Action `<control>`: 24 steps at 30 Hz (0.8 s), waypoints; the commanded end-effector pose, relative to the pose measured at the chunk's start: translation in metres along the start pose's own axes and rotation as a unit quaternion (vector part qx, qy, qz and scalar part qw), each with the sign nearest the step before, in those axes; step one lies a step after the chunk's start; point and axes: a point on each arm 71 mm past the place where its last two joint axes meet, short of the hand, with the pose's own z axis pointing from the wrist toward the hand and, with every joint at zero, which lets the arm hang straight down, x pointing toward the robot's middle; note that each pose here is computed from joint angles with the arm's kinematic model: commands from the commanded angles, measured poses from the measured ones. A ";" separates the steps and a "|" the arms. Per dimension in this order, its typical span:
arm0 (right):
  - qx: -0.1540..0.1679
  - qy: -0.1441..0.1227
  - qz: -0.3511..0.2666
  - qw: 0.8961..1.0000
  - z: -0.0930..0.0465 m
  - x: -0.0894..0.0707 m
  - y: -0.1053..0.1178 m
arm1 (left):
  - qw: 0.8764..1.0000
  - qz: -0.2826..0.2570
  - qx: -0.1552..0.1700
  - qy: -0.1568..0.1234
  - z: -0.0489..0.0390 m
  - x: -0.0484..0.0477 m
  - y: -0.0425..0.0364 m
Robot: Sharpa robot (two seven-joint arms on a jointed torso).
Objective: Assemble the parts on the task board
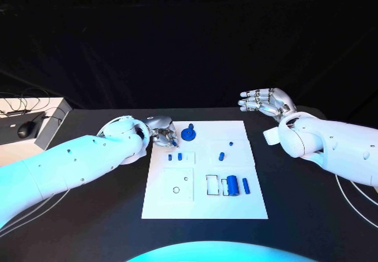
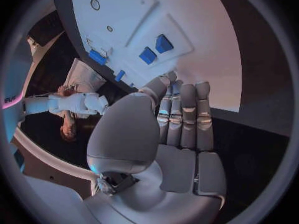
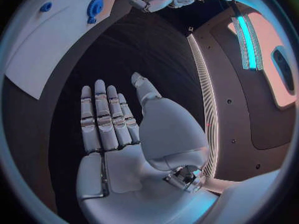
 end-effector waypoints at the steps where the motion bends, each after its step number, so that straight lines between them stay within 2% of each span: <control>1: -0.005 0.005 0.000 1.000 0.000 0.001 0.001 | 1.000 0.005 0.009 -0.005 0.0016 0.0006 -0.0030; 24: -0.005 0.005 0.000 1.000 0.000 0.001 0.001 | 1.000 0.008 0.008 0.011 0.0046 0.0097 -0.0024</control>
